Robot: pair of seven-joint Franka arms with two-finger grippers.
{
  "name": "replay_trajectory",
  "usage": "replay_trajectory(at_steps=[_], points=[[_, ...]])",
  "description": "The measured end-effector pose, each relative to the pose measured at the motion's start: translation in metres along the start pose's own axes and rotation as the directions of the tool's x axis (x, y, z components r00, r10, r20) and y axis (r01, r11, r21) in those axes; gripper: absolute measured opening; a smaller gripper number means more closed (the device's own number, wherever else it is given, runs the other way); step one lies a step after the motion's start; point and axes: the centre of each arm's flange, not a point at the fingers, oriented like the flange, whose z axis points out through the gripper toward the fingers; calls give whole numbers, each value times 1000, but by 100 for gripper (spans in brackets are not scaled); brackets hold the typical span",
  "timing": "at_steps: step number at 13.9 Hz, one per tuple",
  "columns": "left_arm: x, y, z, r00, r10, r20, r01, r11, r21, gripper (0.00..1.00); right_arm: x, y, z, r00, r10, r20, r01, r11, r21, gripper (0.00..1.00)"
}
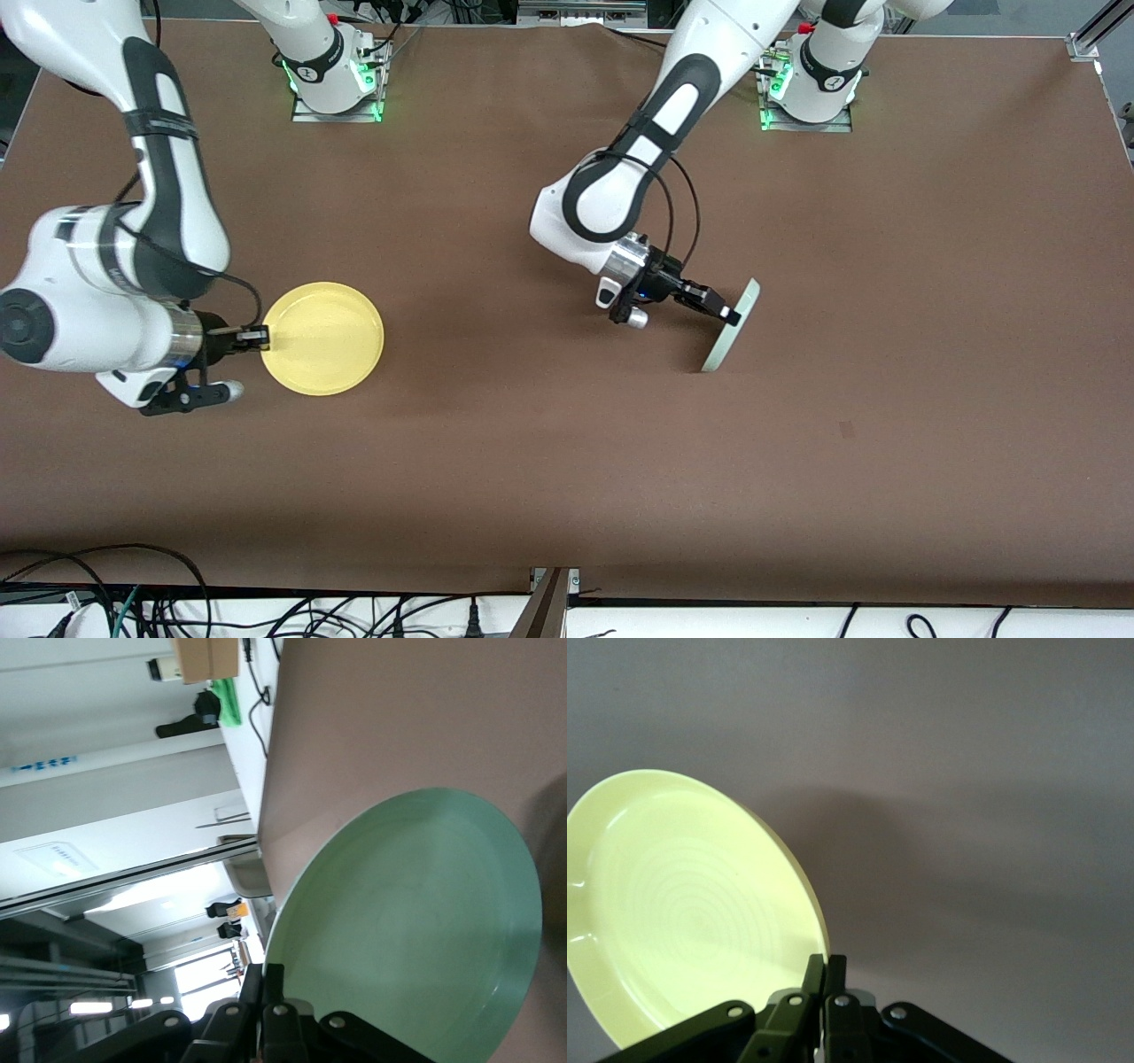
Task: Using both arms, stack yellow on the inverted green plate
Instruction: 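Flip the green plate upside down onto the table with the left gripper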
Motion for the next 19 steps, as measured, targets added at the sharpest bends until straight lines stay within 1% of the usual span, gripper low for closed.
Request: replay_trajectory(at_steps=[1, 3, 5, 6, 7, 8, 10, 11, 12, 13, 14, 15, 16, 17, 19], points=[[-1, 3, -9, 1000, -20, -8, 20, 1000, 7, 3, -4, 10, -8, 1000, 7, 8, -7, 1000, 17, 2], [-1, 3, -24, 998, -60, -31, 60, 998, -2, 3, -9, 20, -20, 1000, 14, 8, -15, 999, 30, 2], [2, -2, -38, 994, -103, -26, 102, 993, -51, 3, -11, 17, -25, 1000, 9, 5, -9, 999, 32, 2], [4, -6, -44, 992, -122, -23, 119, 989, -93, 9, -11, 15, -24, 1000, 6, 5, -6, 999, 33, 2], [7, -10, -50, 990, -135, -26, 131, 983, -130, 9, -11, 13, -24, 1000, 3, 6, -3, 999, 33, 2], [10, -12, -54, 989, -144, -36, 137, 977, -163, 16, -10, 12, -24, 1000, 2, 6, -2, 999, 33, 2], [13, -6, -60, 988, -145, -52, 130, 966, -222, 35, -10, 12, -24, 1000, 2, 7, -2, 999, 33, 2], [13, -3, -65, 988, -145, -53, 127, 959, -253, 47, -10, 12, -24, 1000, 2, 7, -2, 999, 33, 2], [14, -3, -72, 987, -152, -48, 131, 943, -306, 58, -10, 12, -24, 1000, 2, 7, -2, 999, 33, 2], [16, -6, -84, 985, -169, -34, 143, 909, -392, 67, -10, 12, -24, 1000, 2, 7, -2, 999, 33, 2], [20, -11, -98, 981, -195, -14, 161, 849, -503, 76, -10, 12, -23, 1000, 2, 8, -2, 999, 33, 2], [24, -17, -110, 975, -221, 10, 183, 782, -596, 87, -10, 12, -23, 1000, 1, 9, -2, 999, 33, 2], [27, -24, -116, 970, -240, 40, 206, 725, -657, 98, -10, 12, -22, 1000, 1, 9, -1, 999, 33, 2], [30, -30, -119, 965, -253, 69, 229, 686, -691, 100, -10, 12, -22, 1000, 1, 10, -1, 999, 33, 2], [35, -44, -116, 955, -270, 125, 272, 623, -733, 100, -9, 11, -21, 1000, 0, 11, -1, 999, 33, 2]])
